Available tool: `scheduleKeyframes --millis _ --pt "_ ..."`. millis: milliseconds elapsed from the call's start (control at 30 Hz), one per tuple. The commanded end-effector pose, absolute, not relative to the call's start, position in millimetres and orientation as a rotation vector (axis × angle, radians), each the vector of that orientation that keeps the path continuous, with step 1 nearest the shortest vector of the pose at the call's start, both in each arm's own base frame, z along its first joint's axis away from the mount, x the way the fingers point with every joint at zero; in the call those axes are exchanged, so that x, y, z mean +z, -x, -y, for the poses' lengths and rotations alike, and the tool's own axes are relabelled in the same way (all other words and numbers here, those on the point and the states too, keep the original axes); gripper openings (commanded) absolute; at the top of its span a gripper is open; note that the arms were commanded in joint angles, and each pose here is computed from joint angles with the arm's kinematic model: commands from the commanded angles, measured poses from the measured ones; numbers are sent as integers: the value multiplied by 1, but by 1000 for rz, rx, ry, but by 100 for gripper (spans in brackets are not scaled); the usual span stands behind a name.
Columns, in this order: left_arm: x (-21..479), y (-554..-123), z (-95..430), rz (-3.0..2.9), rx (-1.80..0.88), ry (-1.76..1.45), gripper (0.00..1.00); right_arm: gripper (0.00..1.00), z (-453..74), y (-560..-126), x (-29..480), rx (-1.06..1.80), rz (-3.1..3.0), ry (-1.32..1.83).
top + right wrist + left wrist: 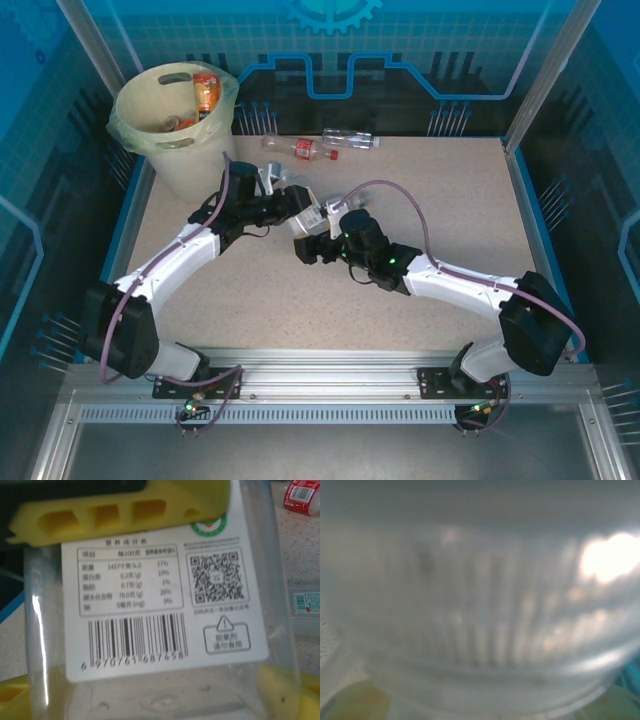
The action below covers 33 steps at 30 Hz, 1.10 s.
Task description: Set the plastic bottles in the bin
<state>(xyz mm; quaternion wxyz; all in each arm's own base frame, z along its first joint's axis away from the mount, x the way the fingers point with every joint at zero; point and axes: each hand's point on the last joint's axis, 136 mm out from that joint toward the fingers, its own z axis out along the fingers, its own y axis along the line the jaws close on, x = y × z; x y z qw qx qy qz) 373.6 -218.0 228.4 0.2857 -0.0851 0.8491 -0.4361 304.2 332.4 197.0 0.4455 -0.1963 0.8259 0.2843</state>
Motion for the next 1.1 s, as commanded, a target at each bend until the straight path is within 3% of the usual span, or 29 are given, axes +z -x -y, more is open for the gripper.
scheduleKeyframes --millis 0,333,800,1067 --pt "249 -380 205 -2205 -1047 211 55 100 -333 -292 221 696 -1975 591" --pt "288 -392 179 -2131 -838 178 54 100 -307 -285 247 525 -1901 707" --pt "384 -427 131 -1871 -683 215 54 100 -283 -305 270 415 -1876 554" --pt "448 -438 52 -1707 -487 351 54 100 -271 -316 274 381 -1908 484"
